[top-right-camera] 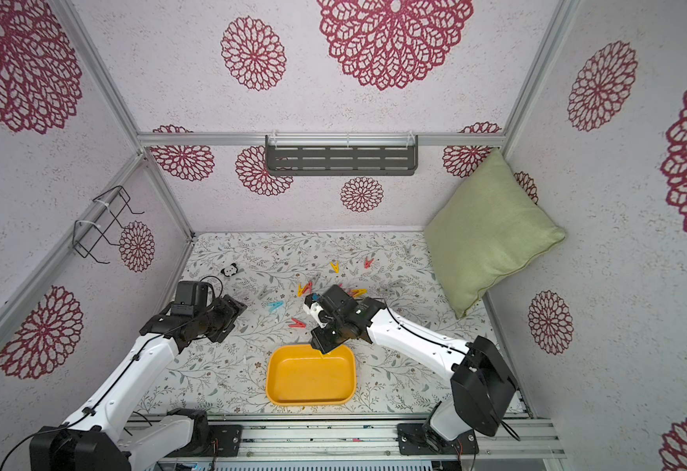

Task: Put the clothespins into the storage box
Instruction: Place the clothespin in the storage box, then pick up the clothespin from the center of the board.

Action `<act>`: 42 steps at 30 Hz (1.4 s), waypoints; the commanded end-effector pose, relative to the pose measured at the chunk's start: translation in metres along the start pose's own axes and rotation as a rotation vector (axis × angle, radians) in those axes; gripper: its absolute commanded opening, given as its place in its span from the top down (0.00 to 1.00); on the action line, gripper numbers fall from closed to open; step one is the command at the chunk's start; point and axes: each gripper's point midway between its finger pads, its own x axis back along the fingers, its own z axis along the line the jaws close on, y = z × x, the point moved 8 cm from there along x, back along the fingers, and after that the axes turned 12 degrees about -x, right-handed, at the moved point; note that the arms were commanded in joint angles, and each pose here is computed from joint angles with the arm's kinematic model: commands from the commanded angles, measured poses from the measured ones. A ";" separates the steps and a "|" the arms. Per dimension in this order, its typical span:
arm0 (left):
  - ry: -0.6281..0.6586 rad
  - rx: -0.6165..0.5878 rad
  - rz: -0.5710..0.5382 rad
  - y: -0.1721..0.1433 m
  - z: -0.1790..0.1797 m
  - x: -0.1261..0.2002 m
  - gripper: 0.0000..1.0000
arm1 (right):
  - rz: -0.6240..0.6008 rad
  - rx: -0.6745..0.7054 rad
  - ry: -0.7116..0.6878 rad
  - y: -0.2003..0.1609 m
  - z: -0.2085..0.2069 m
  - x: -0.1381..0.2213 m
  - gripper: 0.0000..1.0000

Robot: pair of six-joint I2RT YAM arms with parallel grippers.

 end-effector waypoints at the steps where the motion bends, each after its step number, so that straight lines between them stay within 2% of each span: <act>1: 0.018 0.012 -0.005 -0.005 0.002 0.001 0.27 | -0.015 0.022 -0.001 -0.003 0.000 -0.003 0.91; 9: 0.029 -0.010 -0.014 -0.005 -0.004 0.003 0.27 | -0.034 0.027 -0.027 0.004 0.000 -0.008 0.70; 17: 0.029 -0.046 0.015 0.002 -0.019 -0.016 0.27 | -0.132 0.018 -0.066 0.036 0.004 0.014 0.54; 23: 0.031 -0.112 0.042 0.016 -0.045 -0.034 0.27 | -0.256 -0.116 -0.120 0.076 -0.029 0.044 0.54; 29: -0.010 -0.197 0.072 0.029 -0.080 -0.054 0.27 | -0.321 -0.254 -0.261 0.111 -0.074 0.059 0.56; 37: -0.067 -0.282 0.116 0.037 -0.121 -0.075 0.27 | -0.386 -0.473 -0.415 0.158 -0.158 0.063 0.59; 42: -0.095 -0.306 0.150 0.043 -0.135 -0.087 0.27 | -0.425 -0.616 -0.456 0.186 -0.213 0.057 0.59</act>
